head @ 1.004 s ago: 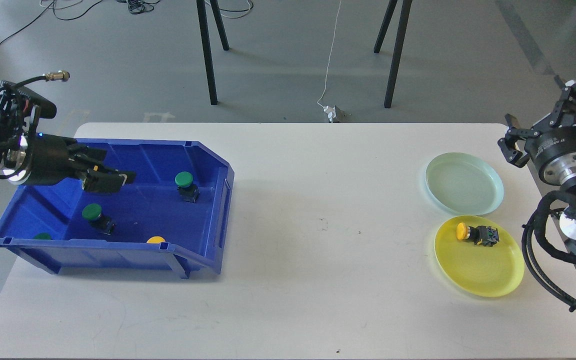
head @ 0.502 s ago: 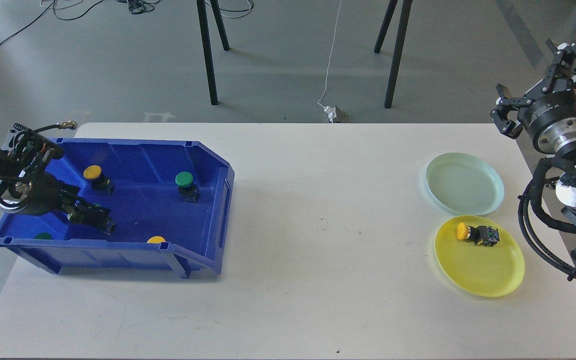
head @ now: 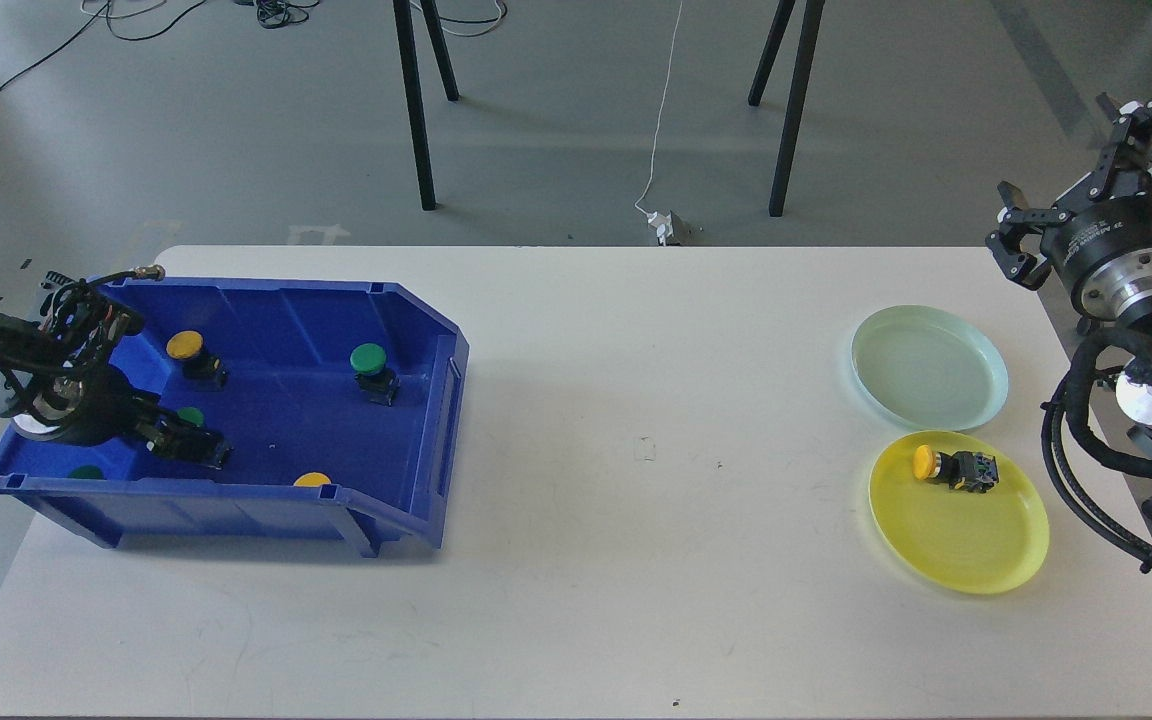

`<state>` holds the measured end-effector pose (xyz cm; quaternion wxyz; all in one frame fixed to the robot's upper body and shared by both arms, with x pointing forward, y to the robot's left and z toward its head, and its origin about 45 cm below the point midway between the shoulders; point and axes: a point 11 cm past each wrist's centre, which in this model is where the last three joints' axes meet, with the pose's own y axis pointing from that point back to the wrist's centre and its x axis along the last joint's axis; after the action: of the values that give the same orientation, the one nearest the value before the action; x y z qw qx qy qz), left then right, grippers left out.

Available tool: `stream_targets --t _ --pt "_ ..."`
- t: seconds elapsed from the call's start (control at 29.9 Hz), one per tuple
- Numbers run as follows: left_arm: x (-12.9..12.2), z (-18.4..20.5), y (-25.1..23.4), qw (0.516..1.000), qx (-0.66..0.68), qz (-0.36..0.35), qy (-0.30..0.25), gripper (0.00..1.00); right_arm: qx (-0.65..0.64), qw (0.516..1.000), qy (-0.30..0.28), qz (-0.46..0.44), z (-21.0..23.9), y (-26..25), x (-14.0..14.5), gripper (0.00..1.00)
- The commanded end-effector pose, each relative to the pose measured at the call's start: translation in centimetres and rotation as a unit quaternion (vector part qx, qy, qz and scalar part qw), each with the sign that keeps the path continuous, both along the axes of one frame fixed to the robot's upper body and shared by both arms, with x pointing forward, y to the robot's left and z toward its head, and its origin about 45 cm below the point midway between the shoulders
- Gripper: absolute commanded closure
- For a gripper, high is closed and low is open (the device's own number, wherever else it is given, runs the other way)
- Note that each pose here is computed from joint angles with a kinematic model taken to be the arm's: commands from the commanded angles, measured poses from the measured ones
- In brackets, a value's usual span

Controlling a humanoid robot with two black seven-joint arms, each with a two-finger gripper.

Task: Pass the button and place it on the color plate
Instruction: 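Lower the left gripper into the bin and grasp a green button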

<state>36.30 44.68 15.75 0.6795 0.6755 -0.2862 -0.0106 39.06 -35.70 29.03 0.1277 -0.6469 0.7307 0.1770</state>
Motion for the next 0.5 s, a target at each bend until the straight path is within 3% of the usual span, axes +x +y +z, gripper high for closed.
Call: stream_targets --t 0.0,0.1,0.23,0.3,0.37,0.47 --pt "0.1 -0.3 0.1 1.000 0.003 0.005 0.001 0.10 0.000 1.000 0.002 0.000 -0.1 0.0 -0.1 0.02" --pt "-0.3 -1.0 -0.1 1.000 0.004 0.001 0.012 0.14 0.000 1.000 0.001 -0.001 -0.1 -0.1 -0.1 0.02" --pt "-0.8 -1.4 0.1 1.000 0.007 0.001 0.018 0.36 0.000 1.000 0.002 -0.002 -0.1 -0.1 0.0 0.02" --pt "-0.9 -1.6 0.2 1.000 0.008 0.002 0.021 0.40 0.000 1.000 0.003 -0.002 -0.3 -0.2 -0.1 0.02" --pt "-1.0 -1.6 0.3 1.000 0.008 0.003 0.021 0.58 0.000 1.000 0.005 -0.003 -0.4 -0.2 -0.2 0.02" --pt "-0.9 -1.5 0.2 1.000 0.007 0.003 0.020 0.63 0.000 1.000 0.005 -0.004 -0.4 -0.3 -0.2 0.02"
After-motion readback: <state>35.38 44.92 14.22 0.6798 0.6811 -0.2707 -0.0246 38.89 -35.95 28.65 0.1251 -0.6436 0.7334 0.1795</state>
